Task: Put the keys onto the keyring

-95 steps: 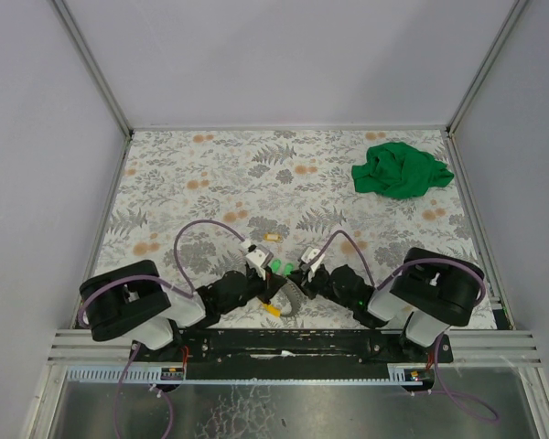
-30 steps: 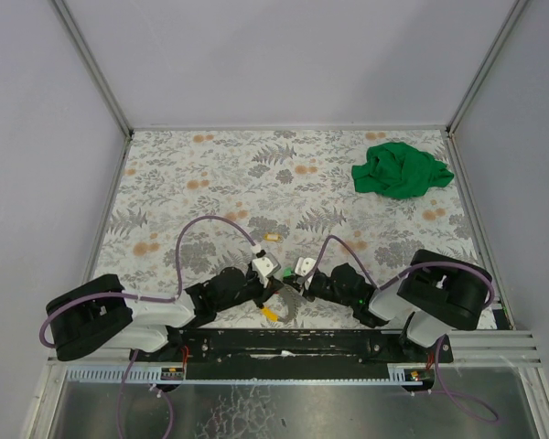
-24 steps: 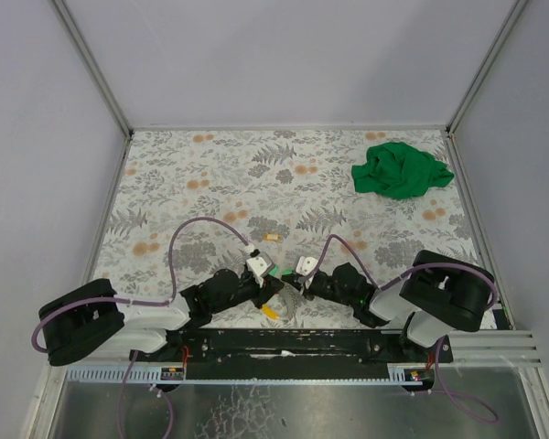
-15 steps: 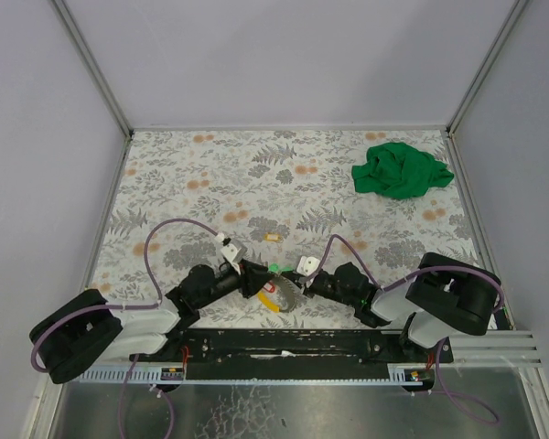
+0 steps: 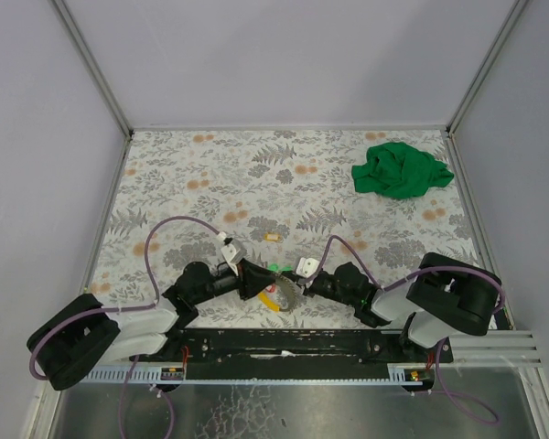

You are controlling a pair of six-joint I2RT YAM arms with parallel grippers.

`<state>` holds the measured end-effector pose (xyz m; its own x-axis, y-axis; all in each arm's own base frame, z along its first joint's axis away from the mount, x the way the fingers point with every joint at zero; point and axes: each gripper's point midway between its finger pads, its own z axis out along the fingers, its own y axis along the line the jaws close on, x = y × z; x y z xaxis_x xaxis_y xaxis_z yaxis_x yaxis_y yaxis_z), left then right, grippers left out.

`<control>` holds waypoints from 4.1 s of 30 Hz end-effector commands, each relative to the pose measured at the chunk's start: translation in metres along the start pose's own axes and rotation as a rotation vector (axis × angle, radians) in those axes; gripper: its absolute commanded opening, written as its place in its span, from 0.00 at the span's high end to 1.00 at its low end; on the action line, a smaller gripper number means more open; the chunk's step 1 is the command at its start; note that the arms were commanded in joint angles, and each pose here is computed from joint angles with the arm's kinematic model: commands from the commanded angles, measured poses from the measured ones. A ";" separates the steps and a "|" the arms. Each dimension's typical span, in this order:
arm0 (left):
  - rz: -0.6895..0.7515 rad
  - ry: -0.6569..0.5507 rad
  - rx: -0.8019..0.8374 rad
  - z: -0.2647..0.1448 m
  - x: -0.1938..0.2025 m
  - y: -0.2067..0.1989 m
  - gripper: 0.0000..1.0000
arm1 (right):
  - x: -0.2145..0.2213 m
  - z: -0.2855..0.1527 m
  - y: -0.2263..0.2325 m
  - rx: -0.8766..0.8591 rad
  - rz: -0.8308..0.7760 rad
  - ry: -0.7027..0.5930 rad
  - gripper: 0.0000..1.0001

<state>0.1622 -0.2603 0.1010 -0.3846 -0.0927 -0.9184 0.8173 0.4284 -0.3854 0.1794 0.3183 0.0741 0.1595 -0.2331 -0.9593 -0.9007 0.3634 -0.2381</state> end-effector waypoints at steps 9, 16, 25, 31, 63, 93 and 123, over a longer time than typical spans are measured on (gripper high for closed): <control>0.063 0.014 -0.040 0.015 -0.008 0.013 0.71 | -0.017 0.017 -0.011 0.024 0.044 0.061 0.99; -0.047 0.081 -0.105 0.013 0.005 0.015 0.68 | 0.015 0.005 0.007 0.004 0.274 0.307 0.95; -0.149 0.195 -0.218 0.010 0.023 0.009 0.68 | 0.025 -0.008 0.017 0.007 0.400 0.488 0.72; -0.171 0.291 -0.241 0.012 0.037 0.005 0.68 | 0.027 -0.033 0.021 0.004 0.419 0.568 0.65; -0.168 0.382 -0.279 0.016 0.060 0.014 0.77 | 0.034 -0.029 0.059 -0.214 0.477 0.616 0.83; 0.092 0.074 0.060 0.008 0.012 -0.020 0.75 | -0.002 -0.016 0.016 -0.206 0.046 0.437 1.00; -0.112 0.210 -0.216 0.010 0.033 0.023 0.78 | 0.012 -0.030 0.027 -0.190 0.326 0.712 0.69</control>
<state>0.1693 -0.2678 0.0612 -0.5344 0.0576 -0.8433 0.7073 0.5766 -0.4089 0.1410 0.2960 0.0510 -0.3063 -0.6674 -0.6787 -0.9391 0.3283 0.1010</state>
